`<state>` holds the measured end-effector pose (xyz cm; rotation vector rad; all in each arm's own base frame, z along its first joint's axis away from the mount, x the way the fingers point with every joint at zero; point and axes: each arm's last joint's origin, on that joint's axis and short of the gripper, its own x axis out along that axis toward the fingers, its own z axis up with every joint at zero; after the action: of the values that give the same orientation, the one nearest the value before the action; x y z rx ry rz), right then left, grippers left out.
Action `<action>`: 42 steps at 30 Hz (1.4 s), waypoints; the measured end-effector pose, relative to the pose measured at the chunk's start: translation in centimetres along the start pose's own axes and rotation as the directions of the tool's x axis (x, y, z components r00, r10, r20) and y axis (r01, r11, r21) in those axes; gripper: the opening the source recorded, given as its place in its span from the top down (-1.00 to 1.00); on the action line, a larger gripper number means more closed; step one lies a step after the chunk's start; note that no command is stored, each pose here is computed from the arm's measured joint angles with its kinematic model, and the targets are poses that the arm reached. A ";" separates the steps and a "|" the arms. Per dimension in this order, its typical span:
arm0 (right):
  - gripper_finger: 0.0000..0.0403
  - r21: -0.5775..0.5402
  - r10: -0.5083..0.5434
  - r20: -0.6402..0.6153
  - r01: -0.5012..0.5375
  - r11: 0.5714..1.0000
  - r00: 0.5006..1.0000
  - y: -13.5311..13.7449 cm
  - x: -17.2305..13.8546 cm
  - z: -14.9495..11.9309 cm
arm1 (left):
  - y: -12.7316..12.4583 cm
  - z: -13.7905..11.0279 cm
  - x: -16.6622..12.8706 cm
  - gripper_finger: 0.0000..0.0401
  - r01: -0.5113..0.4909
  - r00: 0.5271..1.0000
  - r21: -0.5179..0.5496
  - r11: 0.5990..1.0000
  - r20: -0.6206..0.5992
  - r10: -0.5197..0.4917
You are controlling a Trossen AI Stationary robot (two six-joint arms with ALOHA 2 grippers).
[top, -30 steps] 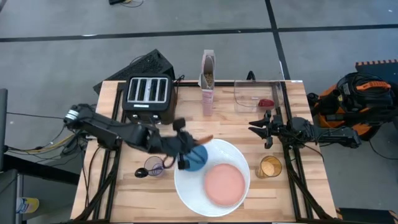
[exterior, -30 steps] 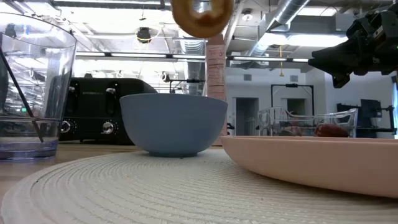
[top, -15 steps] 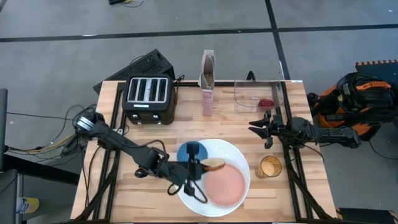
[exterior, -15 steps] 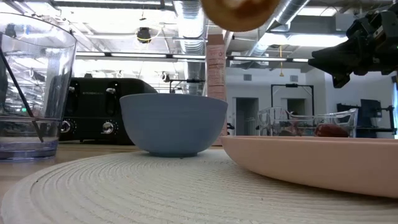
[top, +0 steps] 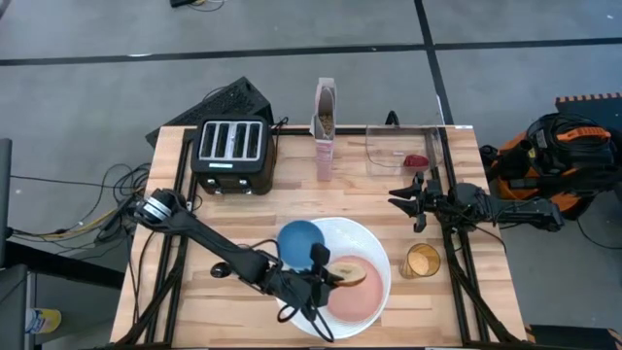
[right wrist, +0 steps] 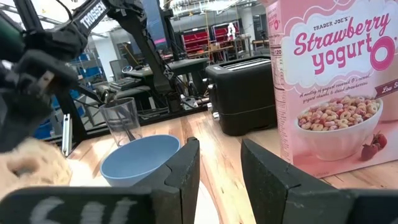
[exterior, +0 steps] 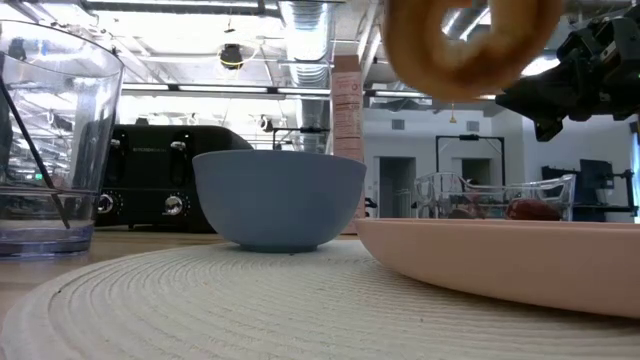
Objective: Arrange a breakfast setting
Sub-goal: Put the toasted bagel from the toaster on the pink plate
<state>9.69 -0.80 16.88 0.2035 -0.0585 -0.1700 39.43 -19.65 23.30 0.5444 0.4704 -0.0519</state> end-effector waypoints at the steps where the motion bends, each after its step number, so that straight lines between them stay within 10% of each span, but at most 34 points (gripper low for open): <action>1: 0.31 0.000 0.000 0.000 0.000 1.000 1.000 0.0 0.0 0.0 | -0.3 -0.3 0.3 0.90 -0.001 1.000 0.004 1.000 -0.010 0.002; 42: 0.31 0.000 0.000 0.000 0.000 1.000 1.000 0.0 0.0 0.0 | -1.9 -5.5 6.6 0.90 0.012 0.993 -0.012 1.000 -0.114 -0.013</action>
<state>9.69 -0.80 16.87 0.2033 -0.0585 -0.1696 42.72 -17.99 15.34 0.5350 0.5853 -0.0298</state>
